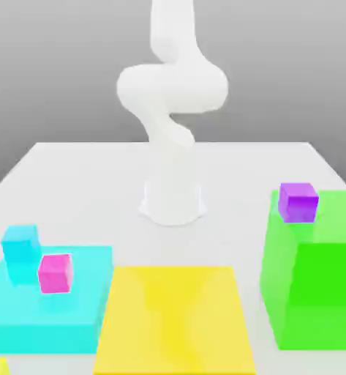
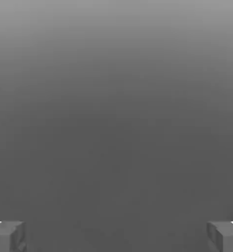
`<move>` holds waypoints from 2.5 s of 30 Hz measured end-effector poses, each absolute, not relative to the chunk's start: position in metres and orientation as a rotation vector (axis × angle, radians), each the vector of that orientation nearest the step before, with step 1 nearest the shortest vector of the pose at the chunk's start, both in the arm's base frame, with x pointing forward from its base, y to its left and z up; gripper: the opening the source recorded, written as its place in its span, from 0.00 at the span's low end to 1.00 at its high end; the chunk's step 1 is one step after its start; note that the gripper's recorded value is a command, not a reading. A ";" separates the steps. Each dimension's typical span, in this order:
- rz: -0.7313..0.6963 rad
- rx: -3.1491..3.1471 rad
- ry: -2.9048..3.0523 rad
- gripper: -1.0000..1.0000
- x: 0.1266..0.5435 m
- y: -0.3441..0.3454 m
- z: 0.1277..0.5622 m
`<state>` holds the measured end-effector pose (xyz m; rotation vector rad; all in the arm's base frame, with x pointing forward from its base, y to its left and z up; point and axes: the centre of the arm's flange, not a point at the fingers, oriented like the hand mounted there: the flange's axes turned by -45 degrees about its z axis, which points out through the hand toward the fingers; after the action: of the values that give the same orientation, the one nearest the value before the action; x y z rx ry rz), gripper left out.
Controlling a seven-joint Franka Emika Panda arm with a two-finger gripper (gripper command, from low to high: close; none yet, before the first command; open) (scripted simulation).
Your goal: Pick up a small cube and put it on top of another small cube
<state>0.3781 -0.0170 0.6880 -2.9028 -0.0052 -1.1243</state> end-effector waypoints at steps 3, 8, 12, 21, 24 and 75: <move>-1.009 -2.918 -0.032 0.50 0.416 -0.038 0.655; -0.836 -2.939 -0.064 0.50 0.468 -0.072 0.595; -0.707 -2.956 -0.083 0.50 0.501 -0.100 0.540; -0.438 -3.009 -0.105 0.50 0.545 -0.169 0.405; -0.351 -3.030 -0.126 0.50 0.551 -0.188 0.359; -0.002 -3.119 0.308 0.00 0.365 -0.206 0.286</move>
<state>0.3655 -0.2062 0.2859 -3.1187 0.3083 -0.0015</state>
